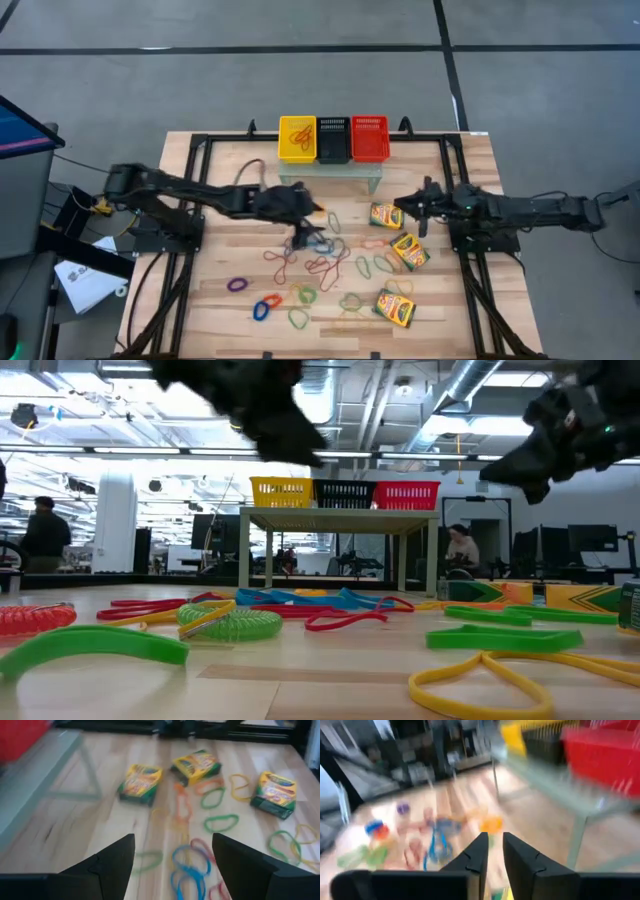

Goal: Pick & Place Office Desk Supplies
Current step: Put the top right small orange rubber band into the yellow bin on the shelf

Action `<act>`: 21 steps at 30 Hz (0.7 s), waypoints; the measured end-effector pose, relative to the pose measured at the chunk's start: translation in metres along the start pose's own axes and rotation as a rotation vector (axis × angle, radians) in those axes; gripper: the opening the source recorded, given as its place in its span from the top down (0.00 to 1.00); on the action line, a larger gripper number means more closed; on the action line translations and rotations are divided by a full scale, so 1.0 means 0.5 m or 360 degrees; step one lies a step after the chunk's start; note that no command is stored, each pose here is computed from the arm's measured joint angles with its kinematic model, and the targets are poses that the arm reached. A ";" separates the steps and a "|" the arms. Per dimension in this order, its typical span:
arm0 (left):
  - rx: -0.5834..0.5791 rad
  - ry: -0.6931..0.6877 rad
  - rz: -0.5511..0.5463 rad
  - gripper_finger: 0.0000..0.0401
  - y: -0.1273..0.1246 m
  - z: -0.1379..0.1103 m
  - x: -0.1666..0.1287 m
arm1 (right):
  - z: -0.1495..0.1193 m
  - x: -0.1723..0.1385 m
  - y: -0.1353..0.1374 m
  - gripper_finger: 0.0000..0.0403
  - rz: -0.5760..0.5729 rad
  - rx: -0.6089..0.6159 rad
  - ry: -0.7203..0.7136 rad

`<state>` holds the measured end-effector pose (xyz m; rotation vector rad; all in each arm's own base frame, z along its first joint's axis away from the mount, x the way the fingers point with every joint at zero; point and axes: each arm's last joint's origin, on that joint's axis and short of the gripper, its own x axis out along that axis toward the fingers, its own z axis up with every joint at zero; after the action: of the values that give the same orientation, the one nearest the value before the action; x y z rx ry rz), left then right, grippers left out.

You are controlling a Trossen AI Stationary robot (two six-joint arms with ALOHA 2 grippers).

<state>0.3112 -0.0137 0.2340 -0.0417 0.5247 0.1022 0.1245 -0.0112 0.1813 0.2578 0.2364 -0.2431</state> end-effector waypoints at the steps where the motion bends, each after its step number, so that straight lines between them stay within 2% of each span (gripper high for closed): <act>1: -0.0036 -0.0030 0.0020 0.35 0.000 -0.012 -0.015 | 0.002 0.009 0.004 0.83 -0.0005 0.0020 0.0053; 4: -0.0151 -0.0158 0.0069 0.35 0.000 -0.035 -0.057 | 0.000 0.035 0.015 0.78 -0.0033 0.0055 0.0250; 10: -0.0287 -0.0257 0.0103 0.35 -0.005 -0.074 -0.107 | 0.015 0.074 0.049 0.68 -0.0129 0.0084 0.0700; 14: -0.0309 -0.0268 0.0117 0.35 -0.006 -0.084 -0.118 | 0.025 0.092 0.072 0.62 -0.0245 0.0129 0.0978; 18: -0.0314 -0.0279 0.0114 0.35 -0.006 -0.084 -0.121 | 0.017 0.117 0.091 0.58 -0.0338 0.0239 0.1112; 21: -0.0307 -0.0276 0.0115 0.35 -0.006 -0.085 -0.120 | -0.008 0.135 0.093 0.57 -0.0449 0.0332 0.1213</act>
<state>0.2385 -0.0245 0.2275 -0.2003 0.3420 0.2250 0.1997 0.0196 0.1703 0.5203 1.0096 -0.4445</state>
